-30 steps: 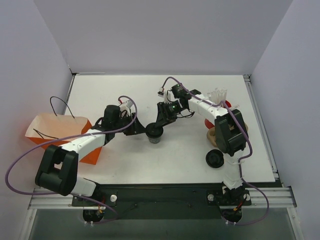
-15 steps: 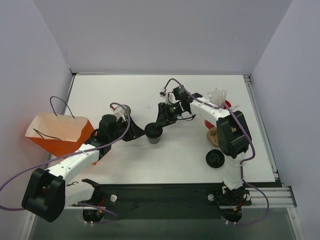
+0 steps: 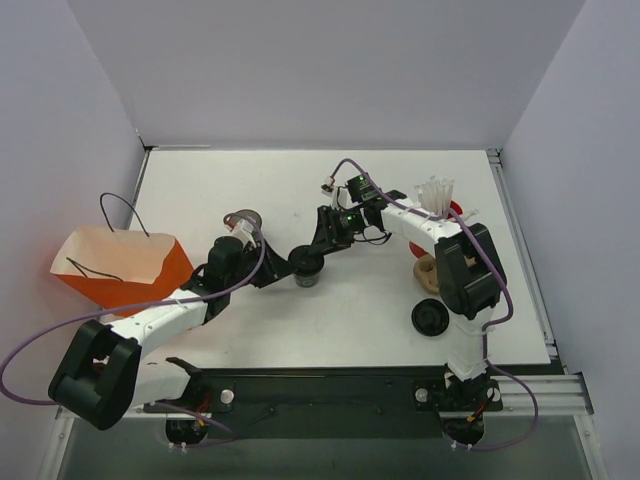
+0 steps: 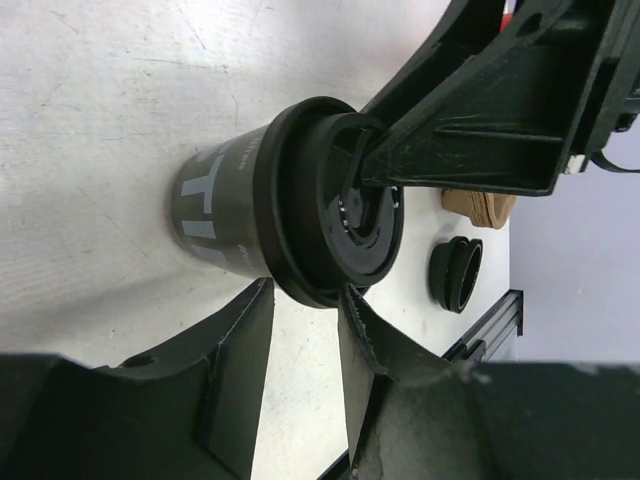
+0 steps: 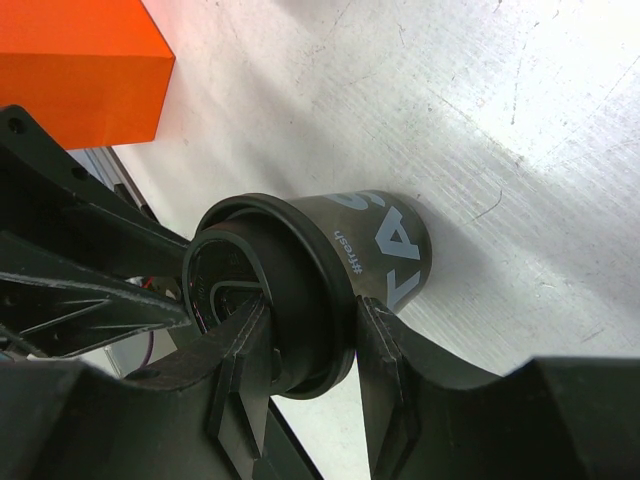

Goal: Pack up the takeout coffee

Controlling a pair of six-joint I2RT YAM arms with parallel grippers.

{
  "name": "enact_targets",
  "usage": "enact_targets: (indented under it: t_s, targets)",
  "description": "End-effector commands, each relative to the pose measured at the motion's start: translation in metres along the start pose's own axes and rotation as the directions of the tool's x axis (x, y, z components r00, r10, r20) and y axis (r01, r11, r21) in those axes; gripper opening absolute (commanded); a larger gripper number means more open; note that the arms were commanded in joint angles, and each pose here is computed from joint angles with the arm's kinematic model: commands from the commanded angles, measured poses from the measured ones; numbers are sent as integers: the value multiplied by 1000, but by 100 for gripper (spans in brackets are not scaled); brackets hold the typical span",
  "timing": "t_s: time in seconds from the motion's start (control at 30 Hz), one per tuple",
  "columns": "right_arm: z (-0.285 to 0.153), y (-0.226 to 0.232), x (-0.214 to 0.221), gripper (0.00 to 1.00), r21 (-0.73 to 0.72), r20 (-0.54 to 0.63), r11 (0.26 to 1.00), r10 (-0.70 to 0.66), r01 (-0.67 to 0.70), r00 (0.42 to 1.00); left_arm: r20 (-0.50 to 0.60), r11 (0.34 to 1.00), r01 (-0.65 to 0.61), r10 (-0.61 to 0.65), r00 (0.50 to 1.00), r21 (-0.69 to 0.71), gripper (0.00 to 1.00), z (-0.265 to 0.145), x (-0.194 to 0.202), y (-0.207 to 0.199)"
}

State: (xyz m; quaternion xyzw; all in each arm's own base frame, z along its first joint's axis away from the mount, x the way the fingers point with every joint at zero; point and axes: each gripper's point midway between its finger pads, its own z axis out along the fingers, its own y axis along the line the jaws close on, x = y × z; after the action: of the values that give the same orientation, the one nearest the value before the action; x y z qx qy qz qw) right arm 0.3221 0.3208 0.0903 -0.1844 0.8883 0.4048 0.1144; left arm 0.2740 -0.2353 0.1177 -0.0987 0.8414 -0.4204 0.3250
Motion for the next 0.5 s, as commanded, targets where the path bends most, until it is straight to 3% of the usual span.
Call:
enact_targets:
  t_s: [0.0,0.47]
  targets:
    - [7,-25,23,28,115,-45,993,17,-12,999,80,999,32,-32,996,1,41,3,-10,3]
    - [8,-24,24,28,104,-50,995,17,-12,999,113,998,56,-57,992,12,40,8,-17,5]
